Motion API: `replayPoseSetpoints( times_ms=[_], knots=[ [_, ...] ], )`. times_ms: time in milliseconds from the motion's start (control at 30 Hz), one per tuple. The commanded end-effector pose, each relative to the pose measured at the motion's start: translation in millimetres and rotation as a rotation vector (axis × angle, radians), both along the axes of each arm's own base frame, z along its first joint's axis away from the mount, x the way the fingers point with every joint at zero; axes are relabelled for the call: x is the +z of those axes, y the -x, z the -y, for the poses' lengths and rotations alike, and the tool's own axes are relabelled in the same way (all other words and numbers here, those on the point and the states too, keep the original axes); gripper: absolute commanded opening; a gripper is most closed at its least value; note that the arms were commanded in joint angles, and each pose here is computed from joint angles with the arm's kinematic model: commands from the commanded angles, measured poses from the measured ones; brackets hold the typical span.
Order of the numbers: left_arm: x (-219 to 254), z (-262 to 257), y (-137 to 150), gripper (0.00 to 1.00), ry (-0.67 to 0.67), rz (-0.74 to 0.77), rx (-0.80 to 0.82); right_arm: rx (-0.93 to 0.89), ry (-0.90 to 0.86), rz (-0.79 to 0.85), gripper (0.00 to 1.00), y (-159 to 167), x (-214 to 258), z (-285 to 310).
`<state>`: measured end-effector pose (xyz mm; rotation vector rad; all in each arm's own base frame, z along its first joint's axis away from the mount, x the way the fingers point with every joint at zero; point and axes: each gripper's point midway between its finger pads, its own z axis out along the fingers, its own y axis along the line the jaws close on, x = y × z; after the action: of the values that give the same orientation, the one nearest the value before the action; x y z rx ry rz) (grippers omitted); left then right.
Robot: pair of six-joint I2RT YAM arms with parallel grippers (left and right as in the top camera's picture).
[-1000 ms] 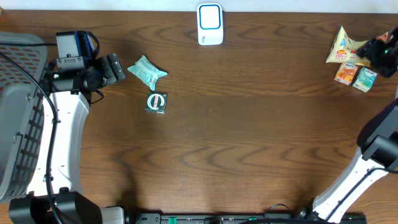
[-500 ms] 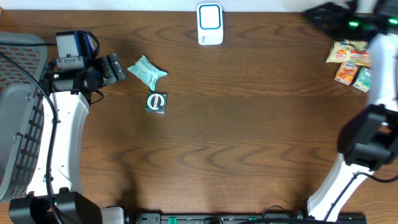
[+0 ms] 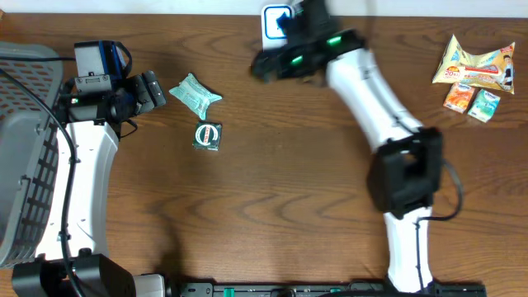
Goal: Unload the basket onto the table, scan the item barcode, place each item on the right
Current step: 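Move the right gripper back toward the tin and pouch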
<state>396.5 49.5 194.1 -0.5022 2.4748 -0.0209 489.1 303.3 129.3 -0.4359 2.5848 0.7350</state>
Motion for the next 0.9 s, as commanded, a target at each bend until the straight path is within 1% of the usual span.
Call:
replayPoseSetpoints(
  times_ms=[0,167,233,300,467,633,667,700,733,767,867],
  knots=[
    [-4,-2,1,0.98,0.001,-0.013,0.014,-0.050,0.097,-0.002,0.99,9,-28,-25],
    [-4,-2,1,0.97,0.001,-0.013,0.014,0.039,0.098,-0.019,0.99,39,-58,-80],
    [-4,-2,1,0.97,0.001,-0.013,0.014,0.070,0.099,-0.012,0.99,47,-67,-95],
    [-4,-2,1,0.98,0.001,-0.013,0.014,0.081,0.110,0.013,0.99,47,-73,-102],
    [-4,-2,1,0.97,0.001,-0.013,0.014,0.030,0.136,0.083,0.99,31,-69,-97],
    [-4,-2,1,0.98,0.001,-0.013,0.014,0.011,0.089,0.152,0.99,3,-57,-89],
    [-4,-2,1,0.98,0.001,-0.013,0.014,0.019,0.080,0.170,0.98,-2,-54,-87],
    [-4,-2,1,0.97,0.001,-0.013,0.014,0.016,0.064,0.187,0.94,-8,-50,-85],
    [-4,-2,1,0.98,0.001,-0.013,0.014,0.011,0.049,0.200,0.87,-14,-48,-85],
    [-5,-2,1,0.98,0.001,-0.013,0.014,0.009,0.032,0.214,0.84,-18,-46,-86],
    [-4,-2,1,0.98,0.001,-0.013,0.014,0.030,-0.040,0.239,0.85,-26,-44,-96]
  ],
)
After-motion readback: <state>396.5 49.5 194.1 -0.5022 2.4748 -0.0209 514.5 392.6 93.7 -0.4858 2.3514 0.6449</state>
